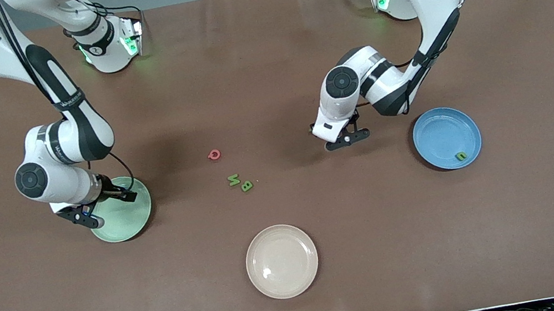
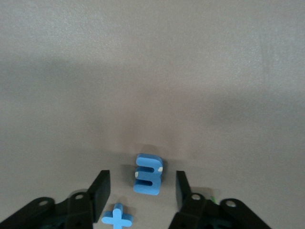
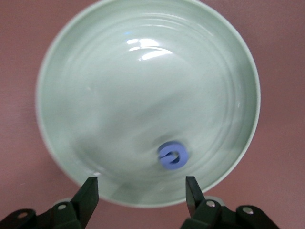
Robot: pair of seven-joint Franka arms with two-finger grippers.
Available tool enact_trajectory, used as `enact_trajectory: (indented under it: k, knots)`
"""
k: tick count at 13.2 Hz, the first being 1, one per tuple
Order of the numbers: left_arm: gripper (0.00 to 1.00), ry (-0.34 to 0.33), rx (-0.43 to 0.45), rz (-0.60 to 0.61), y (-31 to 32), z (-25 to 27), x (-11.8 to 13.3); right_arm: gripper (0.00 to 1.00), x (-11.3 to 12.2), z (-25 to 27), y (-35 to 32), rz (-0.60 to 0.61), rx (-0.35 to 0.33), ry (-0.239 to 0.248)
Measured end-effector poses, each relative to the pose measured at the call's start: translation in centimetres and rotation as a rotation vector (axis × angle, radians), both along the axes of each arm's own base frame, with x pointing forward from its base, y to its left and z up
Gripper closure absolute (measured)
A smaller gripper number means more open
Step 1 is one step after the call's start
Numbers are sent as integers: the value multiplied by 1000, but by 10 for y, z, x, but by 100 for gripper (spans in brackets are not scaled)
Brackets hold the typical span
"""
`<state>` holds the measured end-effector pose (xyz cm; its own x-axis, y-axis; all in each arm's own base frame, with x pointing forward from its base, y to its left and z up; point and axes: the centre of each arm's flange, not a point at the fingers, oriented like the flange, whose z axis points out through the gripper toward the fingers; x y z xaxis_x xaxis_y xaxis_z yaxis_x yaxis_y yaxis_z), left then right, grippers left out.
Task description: Sort upper and lower case letters into plates
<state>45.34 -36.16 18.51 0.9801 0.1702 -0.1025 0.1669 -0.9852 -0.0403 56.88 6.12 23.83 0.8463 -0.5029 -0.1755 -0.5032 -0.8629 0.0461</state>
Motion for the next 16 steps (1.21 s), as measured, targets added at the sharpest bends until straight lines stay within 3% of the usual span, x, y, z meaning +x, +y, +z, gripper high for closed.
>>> enact_trajectory:
  k: [2,7,9,11,13,16]
  knots:
    - [41,9,-5,-2,-1,-6,-2,0,3,18,38,-63,-15,-8]
    - [52,0,-3,-28,-1,-12,-2,0,-25,25,143,-244,-67,-18]
    - [74,-6,-11,-29,-4,-10,-2,0,-38,20,168,-309,-82,-25]
    - [73,-7,-11,-24,-2,-10,0,0,-54,21,187,-362,-98,-21]
    - [73,-19,-5,0,8,-5,14,0,-75,34,204,-407,-105,-24]
    - [73,-53,54,51,49,27,58,0,-103,64,213,-450,-123,-19]
